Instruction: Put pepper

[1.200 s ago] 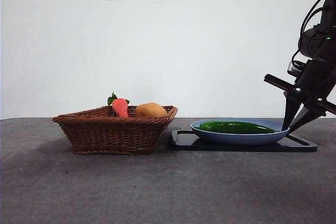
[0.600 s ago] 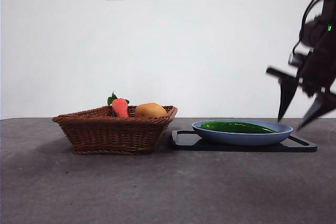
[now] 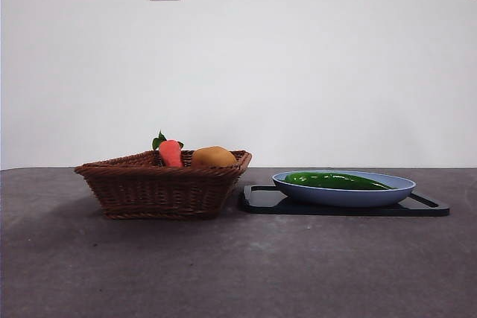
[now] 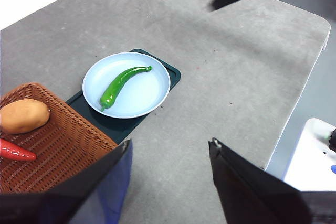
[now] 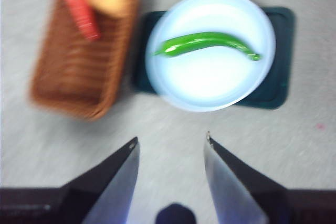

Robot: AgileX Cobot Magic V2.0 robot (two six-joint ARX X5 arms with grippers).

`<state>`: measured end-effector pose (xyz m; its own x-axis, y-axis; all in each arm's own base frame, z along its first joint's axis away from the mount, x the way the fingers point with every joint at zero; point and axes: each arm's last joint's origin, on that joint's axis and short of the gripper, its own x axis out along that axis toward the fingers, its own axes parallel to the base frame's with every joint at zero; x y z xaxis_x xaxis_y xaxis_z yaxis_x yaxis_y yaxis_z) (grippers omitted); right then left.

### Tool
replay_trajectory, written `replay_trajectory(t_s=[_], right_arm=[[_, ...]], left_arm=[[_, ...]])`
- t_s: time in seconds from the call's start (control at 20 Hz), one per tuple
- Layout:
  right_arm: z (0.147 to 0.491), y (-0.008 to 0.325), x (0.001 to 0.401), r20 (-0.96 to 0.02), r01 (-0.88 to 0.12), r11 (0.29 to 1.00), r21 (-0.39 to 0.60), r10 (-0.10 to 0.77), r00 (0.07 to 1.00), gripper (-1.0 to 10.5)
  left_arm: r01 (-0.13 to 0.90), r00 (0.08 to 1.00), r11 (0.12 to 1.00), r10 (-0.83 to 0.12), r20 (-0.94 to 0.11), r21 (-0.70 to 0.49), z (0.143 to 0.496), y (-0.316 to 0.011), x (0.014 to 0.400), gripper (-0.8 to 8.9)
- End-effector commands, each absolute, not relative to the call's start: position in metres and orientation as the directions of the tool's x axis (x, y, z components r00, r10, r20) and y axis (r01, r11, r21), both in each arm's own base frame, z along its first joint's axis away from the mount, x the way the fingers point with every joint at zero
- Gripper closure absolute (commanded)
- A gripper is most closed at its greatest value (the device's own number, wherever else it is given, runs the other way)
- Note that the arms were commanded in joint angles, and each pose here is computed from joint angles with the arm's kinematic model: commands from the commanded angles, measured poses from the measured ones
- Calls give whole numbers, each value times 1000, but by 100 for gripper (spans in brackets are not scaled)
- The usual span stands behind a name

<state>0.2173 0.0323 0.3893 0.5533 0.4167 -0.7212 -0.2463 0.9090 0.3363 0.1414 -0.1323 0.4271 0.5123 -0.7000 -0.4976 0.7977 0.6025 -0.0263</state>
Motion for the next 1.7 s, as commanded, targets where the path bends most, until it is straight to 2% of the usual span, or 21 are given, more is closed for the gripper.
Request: replay_trajectory(t_s=[0.05,0.25,0.3,0.4,0.55,0.6,1.5,1.6,1.7], right_arm=[[406,36,190,-691,-308,897,317,441,572,728],[413,40,142,-726,-368,876,311,469,502,748],[411,39,135,-748,-375,874,309,467,471,772],[412,39,127,-746,-393,868,303,472,469,816],[413,39,125,-742,-427,861,276,473,474,944],[413,39,126,-742,-429,861,274,473,474,941],[413,38,126,-740,-400,868,292,471,480,936],[413,38,126,-740,-400,868,292,471,480,936],[413,38,126,-740,-401,868,293,471,480,936]], left_arm=[[801,514,599,-708,-485,-25,431,-134,141,555],[801,511,598,-706,-490,-26,431,-133,141,555],[800,510,599,-705,-493,-27,430,-133,141,556],[800,507,599,-701,-501,-28,430,-133,140,570],[800,503,599,-698,-510,-31,429,-133,140,760],[800,503,599,-698,-510,-31,429,-133,140,816],[801,504,598,-699,-508,-29,429,-133,140,806],[766,580,641,-652,-487,54,432,-128,145,806],[689,693,716,-608,-388,110,442,-116,153,806]])
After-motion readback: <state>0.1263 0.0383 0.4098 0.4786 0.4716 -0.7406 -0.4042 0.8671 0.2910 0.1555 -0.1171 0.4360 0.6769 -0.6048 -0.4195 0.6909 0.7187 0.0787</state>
